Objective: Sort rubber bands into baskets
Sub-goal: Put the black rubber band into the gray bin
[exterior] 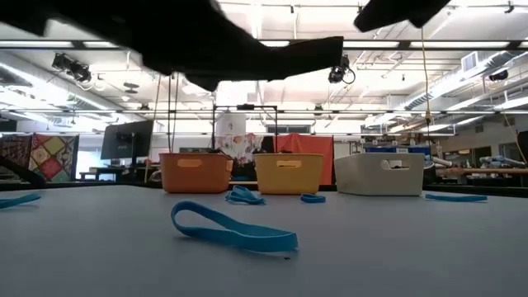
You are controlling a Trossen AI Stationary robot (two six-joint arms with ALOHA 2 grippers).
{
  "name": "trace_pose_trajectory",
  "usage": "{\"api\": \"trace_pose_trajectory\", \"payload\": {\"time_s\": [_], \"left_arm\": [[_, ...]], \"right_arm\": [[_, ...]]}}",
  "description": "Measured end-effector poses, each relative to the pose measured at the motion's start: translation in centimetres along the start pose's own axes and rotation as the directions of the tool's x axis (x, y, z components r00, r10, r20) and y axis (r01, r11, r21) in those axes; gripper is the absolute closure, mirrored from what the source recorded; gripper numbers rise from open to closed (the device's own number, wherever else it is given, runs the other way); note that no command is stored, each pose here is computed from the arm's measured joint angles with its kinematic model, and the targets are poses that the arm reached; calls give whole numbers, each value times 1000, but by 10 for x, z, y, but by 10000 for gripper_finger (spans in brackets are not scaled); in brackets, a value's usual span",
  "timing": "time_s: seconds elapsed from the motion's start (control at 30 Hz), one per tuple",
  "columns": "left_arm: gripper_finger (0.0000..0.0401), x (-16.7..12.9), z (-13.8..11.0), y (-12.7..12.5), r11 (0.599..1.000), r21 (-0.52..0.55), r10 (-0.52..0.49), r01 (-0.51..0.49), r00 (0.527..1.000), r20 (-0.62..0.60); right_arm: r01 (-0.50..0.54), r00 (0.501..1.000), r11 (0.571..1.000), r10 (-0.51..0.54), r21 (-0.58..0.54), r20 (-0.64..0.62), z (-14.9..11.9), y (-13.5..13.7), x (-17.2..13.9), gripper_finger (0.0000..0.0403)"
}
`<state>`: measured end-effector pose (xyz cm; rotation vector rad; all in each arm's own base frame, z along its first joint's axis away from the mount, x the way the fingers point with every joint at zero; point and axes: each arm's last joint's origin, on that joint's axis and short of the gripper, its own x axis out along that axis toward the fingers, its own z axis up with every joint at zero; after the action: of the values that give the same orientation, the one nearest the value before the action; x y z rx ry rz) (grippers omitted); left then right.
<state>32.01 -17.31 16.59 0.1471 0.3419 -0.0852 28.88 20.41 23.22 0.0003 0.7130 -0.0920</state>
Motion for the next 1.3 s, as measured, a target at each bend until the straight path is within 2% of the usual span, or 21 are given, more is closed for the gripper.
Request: {"api": "trace_pose_trajectory", "payload": {"time_s": [0.17,0.33,0.5,0.6,0.67,0.9,1.0,1.07,1.17,1.3], "left_arm": [[389,3,11,29,997,-3,-81,81,997,-1],[388,8,12,47,983,9,-185,185,983,-7],[388,11,11,60,984,9,-179,179,984,-11],[388,13,12,67,980,3,-199,199,980,3],[388,14,12,70,979,-5,-202,202,979,6],[387,15,12,75,980,-38,-197,197,980,4],[376,17,11,84,973,-138,-187,185,982,-1],[355,18,9,91,967,-177,-190,185,982,-15],[314,20,3,105,962,-224,-173,155,983,-65],[266,21,-7,123,963,-254,-135,94,979,-152]], "right_arm": [[19,1000,995,-21,-96,-18,7,-16,10,189],[53,998,991,-57,-120,-30,14,-32,19,148],[-33,996,994,24,-105,-92,16,-40,25,141],[-42,993,996,33,-83,-110,16,-43,26,170],[-38,993,998,31,-59,-115,16,-44,26,203],[-37,992,998,31,-50,-120,15,-44,26,379],[16,990,1000,-17,-2,-141,15,-52,28,384],[88,978,996,-86,6,-190,14,-68,32,387],[248,925,968,-246,-29,-289,10,-101,37,388],[361,849,931,-355,-61,-391,13,-153,41,388]]}}
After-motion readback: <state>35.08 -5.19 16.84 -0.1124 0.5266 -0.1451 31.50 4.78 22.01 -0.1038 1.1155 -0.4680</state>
